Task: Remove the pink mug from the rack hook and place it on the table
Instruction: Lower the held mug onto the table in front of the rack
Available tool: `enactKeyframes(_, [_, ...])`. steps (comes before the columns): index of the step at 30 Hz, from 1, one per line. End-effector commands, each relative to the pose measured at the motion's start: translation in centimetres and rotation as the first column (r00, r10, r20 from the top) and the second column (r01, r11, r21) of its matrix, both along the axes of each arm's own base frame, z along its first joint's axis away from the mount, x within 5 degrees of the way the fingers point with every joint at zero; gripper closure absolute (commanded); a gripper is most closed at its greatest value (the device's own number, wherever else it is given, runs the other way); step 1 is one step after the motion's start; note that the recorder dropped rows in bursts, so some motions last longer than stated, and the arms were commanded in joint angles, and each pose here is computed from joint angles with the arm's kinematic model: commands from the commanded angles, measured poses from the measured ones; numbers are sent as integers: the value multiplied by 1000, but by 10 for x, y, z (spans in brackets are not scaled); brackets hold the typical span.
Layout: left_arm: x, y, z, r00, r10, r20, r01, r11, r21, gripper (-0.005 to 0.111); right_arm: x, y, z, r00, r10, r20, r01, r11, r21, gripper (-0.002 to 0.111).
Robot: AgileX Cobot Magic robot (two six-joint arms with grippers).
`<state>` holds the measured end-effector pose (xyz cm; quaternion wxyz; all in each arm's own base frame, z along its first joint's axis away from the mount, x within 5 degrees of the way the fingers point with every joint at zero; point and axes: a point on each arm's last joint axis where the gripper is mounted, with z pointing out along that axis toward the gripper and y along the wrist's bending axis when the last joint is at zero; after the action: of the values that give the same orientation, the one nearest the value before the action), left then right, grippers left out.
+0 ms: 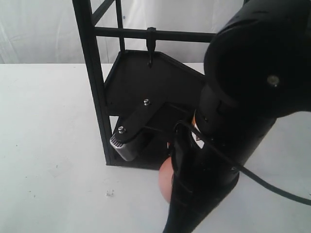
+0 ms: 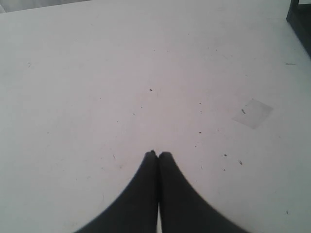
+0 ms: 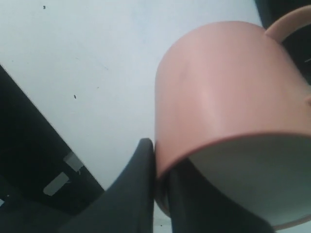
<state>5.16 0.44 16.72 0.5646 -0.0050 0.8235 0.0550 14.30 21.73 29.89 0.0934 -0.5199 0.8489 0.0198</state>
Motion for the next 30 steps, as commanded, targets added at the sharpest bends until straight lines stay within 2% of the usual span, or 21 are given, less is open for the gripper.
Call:
enactKeyframes(1, [0, 0, -1, 1000, 0, 3, 0, 1000, -9, 107, -4, 2, 5, 991, 131, -4, -131, 991, 22, 108])
enactKeyframes(6, [0, 0, -1, 1000, 0, 3, 0, 1000, -9, 107, 8, 13, 8, 993, 121, -1, -121, 992, 33, 108])
enactKeyframes(13, [0, 0, -1, 1000, 0, 3, 0, 1000, -9, 107, 26, 53, 4, 987, 134, -89, -124, 986, 109, 108])
enactKeyframes(30, [0, 0, -1, 1000, 0, 3, 0, 1000, -9, 107, 42, 77, -40, 978, 121, -172, -118, 993, 28, 108])
